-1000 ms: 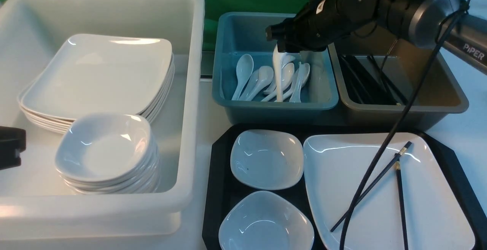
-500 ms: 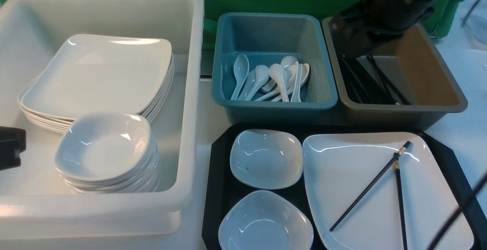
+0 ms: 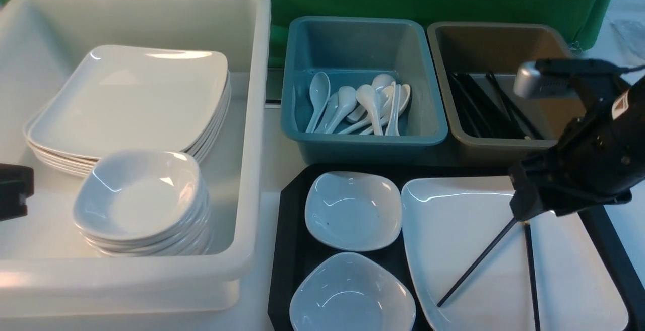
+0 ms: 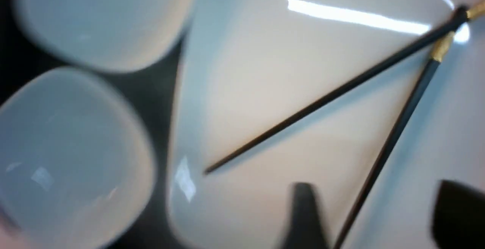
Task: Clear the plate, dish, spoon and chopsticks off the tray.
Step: Use the right arm to grab a pair of chopsticks from the plate
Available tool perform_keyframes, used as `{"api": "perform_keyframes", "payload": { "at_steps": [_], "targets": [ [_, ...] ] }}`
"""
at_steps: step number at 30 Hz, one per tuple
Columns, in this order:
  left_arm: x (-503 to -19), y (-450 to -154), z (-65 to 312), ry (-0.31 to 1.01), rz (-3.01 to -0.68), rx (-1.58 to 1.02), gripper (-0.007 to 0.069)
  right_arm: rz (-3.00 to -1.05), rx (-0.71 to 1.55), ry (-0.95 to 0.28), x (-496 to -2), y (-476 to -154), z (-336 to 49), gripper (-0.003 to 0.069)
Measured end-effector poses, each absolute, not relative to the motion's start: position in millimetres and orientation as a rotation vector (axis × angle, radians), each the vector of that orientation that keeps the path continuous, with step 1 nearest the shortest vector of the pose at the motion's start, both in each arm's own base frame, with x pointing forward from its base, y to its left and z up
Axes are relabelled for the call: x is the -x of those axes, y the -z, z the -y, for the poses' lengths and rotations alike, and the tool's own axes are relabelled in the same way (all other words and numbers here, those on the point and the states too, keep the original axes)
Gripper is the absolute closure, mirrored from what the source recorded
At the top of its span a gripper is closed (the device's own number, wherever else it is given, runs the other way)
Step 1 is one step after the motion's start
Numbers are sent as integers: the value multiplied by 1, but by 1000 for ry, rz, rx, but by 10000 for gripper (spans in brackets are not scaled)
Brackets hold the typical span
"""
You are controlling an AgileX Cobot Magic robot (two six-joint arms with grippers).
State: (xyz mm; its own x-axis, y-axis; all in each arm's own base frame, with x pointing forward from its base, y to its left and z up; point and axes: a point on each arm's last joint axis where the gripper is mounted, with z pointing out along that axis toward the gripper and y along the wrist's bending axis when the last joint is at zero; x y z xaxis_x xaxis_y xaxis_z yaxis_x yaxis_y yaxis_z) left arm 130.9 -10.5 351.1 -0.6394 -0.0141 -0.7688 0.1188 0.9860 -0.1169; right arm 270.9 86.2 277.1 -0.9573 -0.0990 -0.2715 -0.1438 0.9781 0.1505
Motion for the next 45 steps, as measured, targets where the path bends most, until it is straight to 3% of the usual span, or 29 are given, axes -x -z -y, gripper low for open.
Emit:
{"api": "perform_keyframes", "payload": {
  "at_steps": [2,5,11,20,23,25,26,28,34,40,45],
  "targets": [
    [-131,-351,10,195,-2253,-72,608,-2882,84,-234,-282,-258,-79,44],
    [-131,-351,10,195,-2253,-72,608,-2909,-13,-215,-299,-234,-70,1],
    [-131,-351,10,194,-2254,-75,608,-2984,-92,-164,-327,-194,-64,-3],
    [-130,-350,11,199,-2272,-79,608,-3035,-121,-147,-344,-165,-67,42],
    [-130,-350,11,199,-2272,-79,608,-3038,-119,-142,-345,-165,-67,107],
    [-130,-350,11,199,-2274,-80,608,-3046,-119,-140,-344,-165,-67,195],
    [-130,-350,11,199,-2274,-80,608,-3047,-119,-140,-344,-165,-67,195],
    [-130,-350,11,199,-2274,-80,608,-3069,-119,-137,-342,-164,-67,333],
    [-130,-350,11,199,-2274,-80,608,-3109,-120,-138,-339,-164,-67,574],
    [-130,-350,11,200,-2278,-80,608,-3112,-77,-139,-337,-167,-67,577],
    [-130,-350,11,200,-2278,-80,608,-3053,-29,-155,-332,-192,-66,577]
  ]
}}
